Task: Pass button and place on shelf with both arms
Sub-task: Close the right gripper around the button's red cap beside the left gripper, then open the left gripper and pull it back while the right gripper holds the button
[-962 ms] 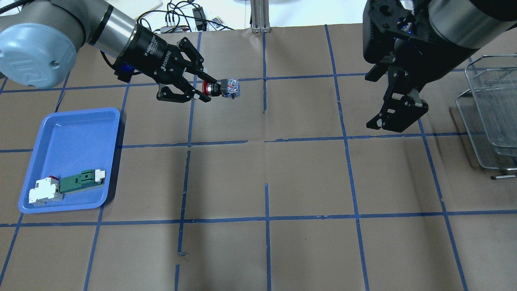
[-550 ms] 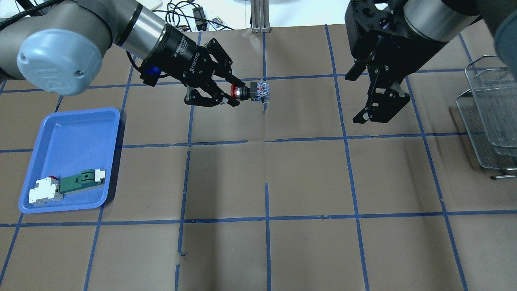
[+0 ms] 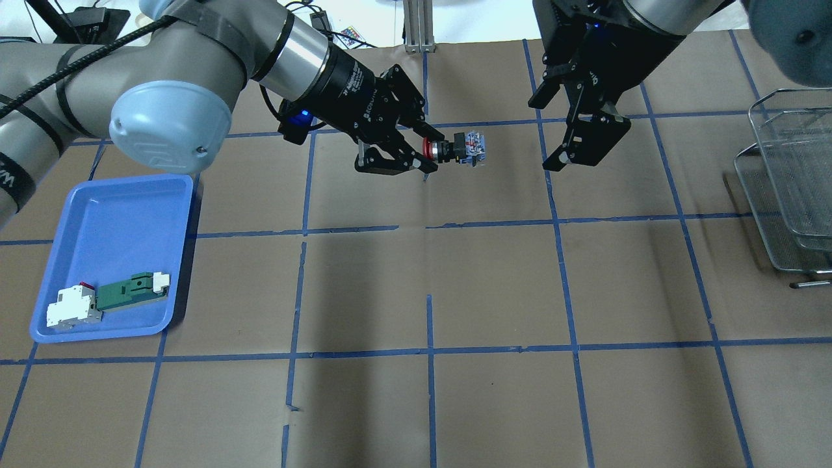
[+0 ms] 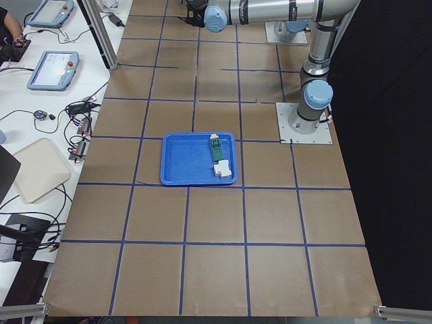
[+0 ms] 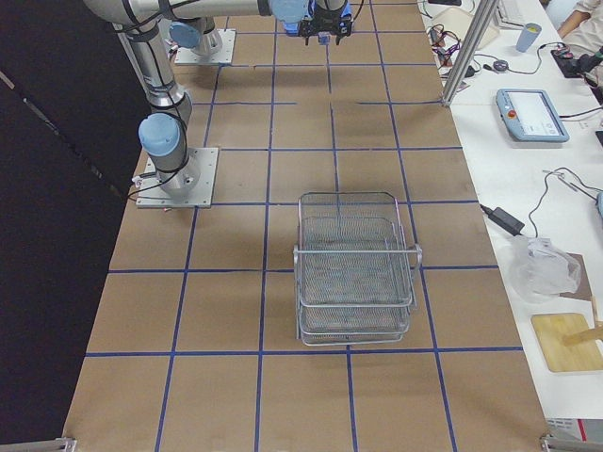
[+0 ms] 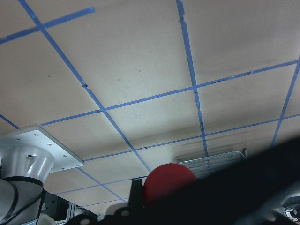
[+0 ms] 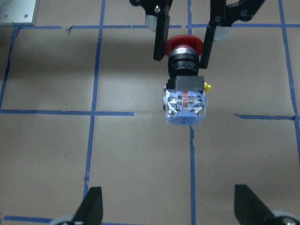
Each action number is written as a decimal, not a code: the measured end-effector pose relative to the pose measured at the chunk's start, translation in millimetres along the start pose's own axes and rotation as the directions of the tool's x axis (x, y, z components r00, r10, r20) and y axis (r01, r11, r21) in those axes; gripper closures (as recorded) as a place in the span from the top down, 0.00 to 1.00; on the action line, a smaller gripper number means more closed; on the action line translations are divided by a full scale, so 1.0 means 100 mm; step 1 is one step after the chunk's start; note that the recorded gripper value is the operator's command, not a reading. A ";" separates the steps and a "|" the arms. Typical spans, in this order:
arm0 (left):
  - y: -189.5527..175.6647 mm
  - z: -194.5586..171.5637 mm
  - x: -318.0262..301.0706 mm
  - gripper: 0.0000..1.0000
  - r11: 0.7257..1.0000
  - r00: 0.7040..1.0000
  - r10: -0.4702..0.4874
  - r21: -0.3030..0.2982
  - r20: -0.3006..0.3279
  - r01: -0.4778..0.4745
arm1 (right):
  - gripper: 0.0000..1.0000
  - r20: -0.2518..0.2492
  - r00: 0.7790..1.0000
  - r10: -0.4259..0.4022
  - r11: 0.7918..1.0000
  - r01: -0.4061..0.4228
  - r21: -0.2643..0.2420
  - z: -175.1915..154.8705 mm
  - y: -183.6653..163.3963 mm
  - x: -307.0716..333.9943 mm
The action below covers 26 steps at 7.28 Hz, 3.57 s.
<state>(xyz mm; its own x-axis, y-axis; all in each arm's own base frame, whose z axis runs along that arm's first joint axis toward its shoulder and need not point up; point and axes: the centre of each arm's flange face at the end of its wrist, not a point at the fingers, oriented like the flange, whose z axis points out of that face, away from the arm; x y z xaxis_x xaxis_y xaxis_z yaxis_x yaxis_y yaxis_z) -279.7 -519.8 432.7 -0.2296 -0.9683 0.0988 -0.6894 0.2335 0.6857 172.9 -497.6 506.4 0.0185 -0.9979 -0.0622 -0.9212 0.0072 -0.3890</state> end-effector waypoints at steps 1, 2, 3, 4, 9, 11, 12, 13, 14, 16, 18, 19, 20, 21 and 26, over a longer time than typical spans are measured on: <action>0.05 0.04 0.00 0.00 1.000 1.000 -0.004 0.000 -0.006 0.004 | 1.00 0.010 0.999 0.040 0.999 -0.040 0.010 0.04 -0.08 -0.03; 0.09 0.07 -0.01 0.00 1.000 1.000 -0.005 -0.001 -0.005 0.005 | 1.00 0.013 0.998 0.057 0.998 -0.057 0.010 0.07 -0.13 -0.04; 0.14 0.11 -0.03 0.00 1.000 1.000 -0.004 -0.002 0.000 0.004 | 1.00 0.014 0.998 0.062 0.998 -0.063 0.011 0.09 -0.15 -0.04; 0.17 0.12 -0.04 0.00 1.000 1.000 -0.001 -0.002 0.002 0.001 | 1.00 0.019 0.998 0.066 0.998 -0.066 0.014 0.12 -0.16 -0.04; 0.27 0.05 -0.09 0.00 1.000 1.000 0.010 -0.006 -0.011 -0.010 | 1.00 -0.003 0.999 0.045 0.999 -0.045 0.017 0.20 -0.17 -0.03; 0.29 0.04 -0.10 0.00 1.000 1.000 0.011 -0.006 -0.012 -0.011 | 1.00 -0.043 0.999 0.017 1.000 -0.016 0.020 0.22 -0.27 -0.01; 0.29 0.04 -0.10 0.00 1.000 1.000 0.012 -0.006 -0.013 -0.012 | 1.00 -0.046 0.999 0.014 1.000 -0.013 0.018 0.28 -0.30 -0.02; 0.30 0.04 -0.10 0.00 1.000 1.000 0.013 -0.006 -0.013 -0.013 | 1.00 -0.042 0.999 0.016 1.000 -0.015 0.018 0.33 -0.31 -0.03; 0.31 0.03 -0.11 0.00 1.000 1.000 0.014 -0.006 -0.015 -0.015 | 0.86 -0.040 0.999 0.017 1.000 -0.016 0.021 0.35 -0.31 -0.03; 0.32 0.02 -0.12 0.00 1.000 1.000 0.017 -0.007 -0.017 -0.017 | 0.46 -0.045 0.999 0.005 1.000 -0.004 0.023 0.35 -0.32 -0.03; 0.33 0.01 -0.12 0.00 1.000 1.000 0.018 -0.007 -0.019 -0.018 | 0.22 -0.064 0.998 -0.012 1.000 0.013 0.017 0.31 -0.33 -0.03; 0.33 0.00 -0.12 0.00 1.000 1.000 0.019 -0.007 -0.020 -0.019 | 0.17 -0.069 0.998 -0.016 1.000 0.017 0.016 0.30 -0.33 -0.04; 0.34 0.00 -0.12 0.00 1.000 1.000 0.019 -0.007 -0.020 -0.019 | 0.15 -0.072 0.997 -0.021 1.000 0.022 0.016 0.29 -0.34 -0.04; 0.34 0.00 -0.12 0.34 1.000 1.000 0.019 -0.007 -0.021 -0.019 | 0.14 -0.074 0.997 -0.029 0.999 0.030 0.017 0.28 -0.34 -0.05; 0.42 -0.10 -0.12 1.00 1.000 0.999 -0.018 0.004 -0.040 0.019 | 0.14 -0.082 0.996 -0.039 0.999 0.041 0.014 0.24 -0.35 -0.08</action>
<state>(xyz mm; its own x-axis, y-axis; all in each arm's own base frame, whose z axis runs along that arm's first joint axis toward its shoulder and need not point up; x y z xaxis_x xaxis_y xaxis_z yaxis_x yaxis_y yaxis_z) -298.9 -499.6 467.7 -0.1894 -0.9752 0.1147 -0.6961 0.2157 0.6848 214.6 -487.9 498.7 0.0228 -0.9993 0.0288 -0.9142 -0.0325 -0.4038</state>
